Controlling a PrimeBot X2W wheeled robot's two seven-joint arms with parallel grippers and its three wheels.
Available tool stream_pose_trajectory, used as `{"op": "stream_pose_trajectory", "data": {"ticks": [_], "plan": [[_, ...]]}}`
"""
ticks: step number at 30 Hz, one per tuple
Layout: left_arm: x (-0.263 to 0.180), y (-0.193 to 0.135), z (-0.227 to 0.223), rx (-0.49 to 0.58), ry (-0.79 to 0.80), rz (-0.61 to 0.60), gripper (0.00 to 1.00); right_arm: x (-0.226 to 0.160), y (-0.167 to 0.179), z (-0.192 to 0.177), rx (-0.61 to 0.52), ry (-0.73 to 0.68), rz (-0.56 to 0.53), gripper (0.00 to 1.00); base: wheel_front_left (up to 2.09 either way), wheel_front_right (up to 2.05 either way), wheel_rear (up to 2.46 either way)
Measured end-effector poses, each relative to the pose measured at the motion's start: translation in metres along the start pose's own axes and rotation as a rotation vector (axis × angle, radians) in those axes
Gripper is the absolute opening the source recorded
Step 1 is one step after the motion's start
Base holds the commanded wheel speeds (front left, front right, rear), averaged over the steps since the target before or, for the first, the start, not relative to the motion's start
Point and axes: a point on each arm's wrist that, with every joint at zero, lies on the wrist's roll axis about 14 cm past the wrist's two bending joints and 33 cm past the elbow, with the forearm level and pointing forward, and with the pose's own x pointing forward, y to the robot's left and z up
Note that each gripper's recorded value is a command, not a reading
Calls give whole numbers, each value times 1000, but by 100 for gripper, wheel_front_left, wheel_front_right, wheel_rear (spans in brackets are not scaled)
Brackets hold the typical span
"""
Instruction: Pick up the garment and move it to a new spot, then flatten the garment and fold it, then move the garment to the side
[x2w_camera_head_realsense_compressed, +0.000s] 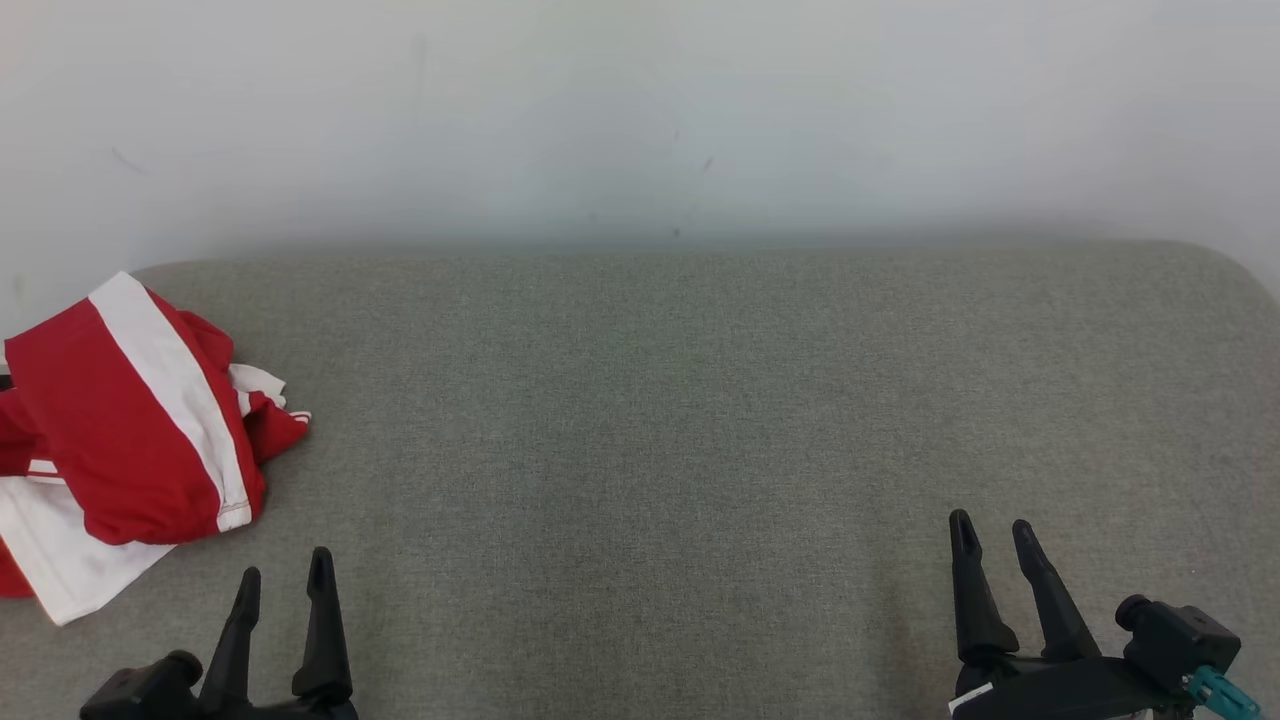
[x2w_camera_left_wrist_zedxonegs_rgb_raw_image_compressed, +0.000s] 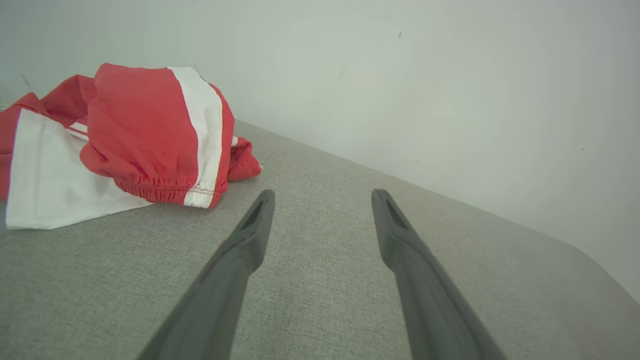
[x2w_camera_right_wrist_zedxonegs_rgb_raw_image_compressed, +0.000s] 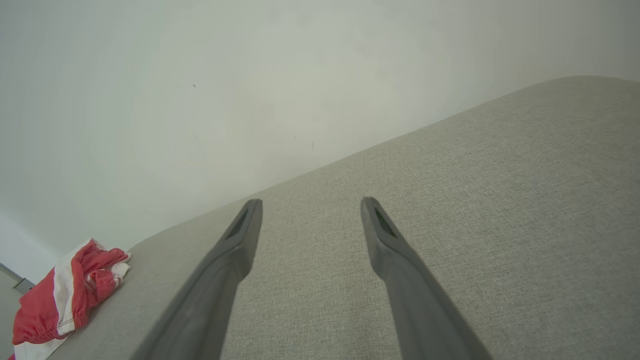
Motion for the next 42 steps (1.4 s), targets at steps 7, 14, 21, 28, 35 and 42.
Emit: {"op": "stream_pose_trajectory", "data": {"ticks": [7,14,21,28,35,42], "plan": [[-1,-1,3,68,-15,-9,100,0,4,1,-64,-8,18,100,0,0,0],[-3,0,1,138,-14,-17,100,0,7,2,-122,-18,32,100,0,0,0],[-4,1,1,194,-18,-23,100,-1,8,5,-175,-30,40,100,0,0,0],[-6,3,4,246,-28,-26,100,-3,7,4,-225,-35,45,100,0,0,0],[-11,3,3,289,-33,-31,100,-6,6,3,-269,-32,48,100,0,0,0],[-12,3,3,317,-36,-39,100,-7,6,2,-311,-33,55,100,0,0,0]]}}
